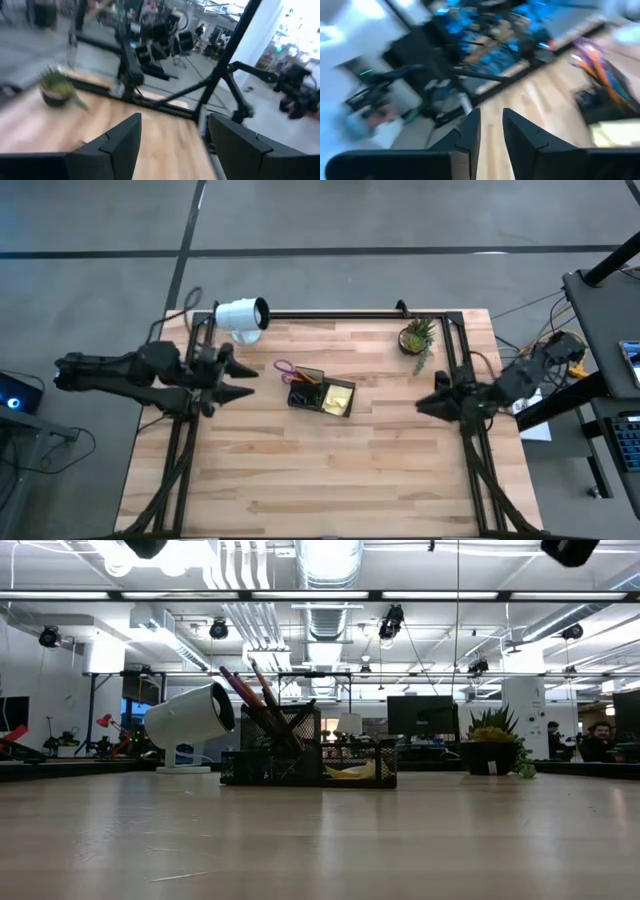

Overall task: Pick and place office supplies into organizer
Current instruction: Return to Home Position

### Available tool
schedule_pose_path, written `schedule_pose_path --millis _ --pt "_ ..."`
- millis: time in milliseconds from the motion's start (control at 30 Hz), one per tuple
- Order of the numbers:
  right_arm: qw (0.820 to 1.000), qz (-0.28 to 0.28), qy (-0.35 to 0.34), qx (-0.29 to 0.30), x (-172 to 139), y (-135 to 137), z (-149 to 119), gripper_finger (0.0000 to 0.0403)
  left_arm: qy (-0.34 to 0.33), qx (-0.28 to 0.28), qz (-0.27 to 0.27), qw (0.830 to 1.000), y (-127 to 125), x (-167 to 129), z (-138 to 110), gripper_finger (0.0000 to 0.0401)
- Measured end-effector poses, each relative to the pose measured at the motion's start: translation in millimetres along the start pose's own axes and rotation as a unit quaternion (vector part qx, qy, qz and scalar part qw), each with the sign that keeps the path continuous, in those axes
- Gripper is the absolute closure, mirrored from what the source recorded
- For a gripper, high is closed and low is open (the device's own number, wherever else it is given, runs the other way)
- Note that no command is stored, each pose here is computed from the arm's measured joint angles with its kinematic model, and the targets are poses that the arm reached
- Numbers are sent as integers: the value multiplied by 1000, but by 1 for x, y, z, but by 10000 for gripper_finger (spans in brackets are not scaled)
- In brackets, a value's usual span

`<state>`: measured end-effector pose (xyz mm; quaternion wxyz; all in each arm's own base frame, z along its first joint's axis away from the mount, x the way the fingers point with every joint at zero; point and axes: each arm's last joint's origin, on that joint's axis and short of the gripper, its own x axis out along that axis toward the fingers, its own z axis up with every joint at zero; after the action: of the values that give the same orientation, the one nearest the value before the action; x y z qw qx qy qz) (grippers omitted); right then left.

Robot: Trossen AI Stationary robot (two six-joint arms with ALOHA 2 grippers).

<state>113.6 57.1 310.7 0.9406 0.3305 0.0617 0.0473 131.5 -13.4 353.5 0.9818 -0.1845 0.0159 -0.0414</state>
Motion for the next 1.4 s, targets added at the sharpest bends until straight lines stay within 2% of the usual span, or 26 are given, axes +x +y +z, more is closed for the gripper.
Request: schedule_pose_path --millis 67,133,300,500,633,733,833,1033,1133,1233,1300,1400 --pt "1000 18 -15 -11 -12 -9 -1 327 -12 41 7 999 2 -6 3 185" --pt "999 26 -35 -14 -25 -19 -2 326 -23 59 10 998 5 -10 4 185" --pt "994 56 -92 -21 -48 -42 -12 329 -68 60 -45 995 16 -6 -12 185" --pt "990 85 -107 -43 -56 -57 -25 334 -138 50 -72 987 35 9 -48 185" --pt "991 99 -69 -53 -49 -60 -36 335 -157 36 -69 985 50 19 -71 185" --pt "992 93 -51 -68 -46 -66 -44 335 -143 29 -55 988 61 22 -91 185" --pt "992 73 -36 -91 -44 -69 -49 335 -170 18 -54 984 67 14 -100 185" --pt "995 33 14 -95 -46 -76 -55 335 -187 27 -37 981 80 -5 -132 185" --pt "994 -2 58 -90 -50 -81 -57 335 -147 5 -7 989 85 -6 -139 185" --pt "995 -24 82 -54 -53 -84 -59 335 -151 -12 25 988 87 -10 -140 185" --pt "996 -24 84 -34 -53 -84 -59 335 -161 2 40 986 87 -13 -139 185" --pt "992 7 93 -89 -53 -81 -59 335 -179 35 48 982 86 -17 -136 185"
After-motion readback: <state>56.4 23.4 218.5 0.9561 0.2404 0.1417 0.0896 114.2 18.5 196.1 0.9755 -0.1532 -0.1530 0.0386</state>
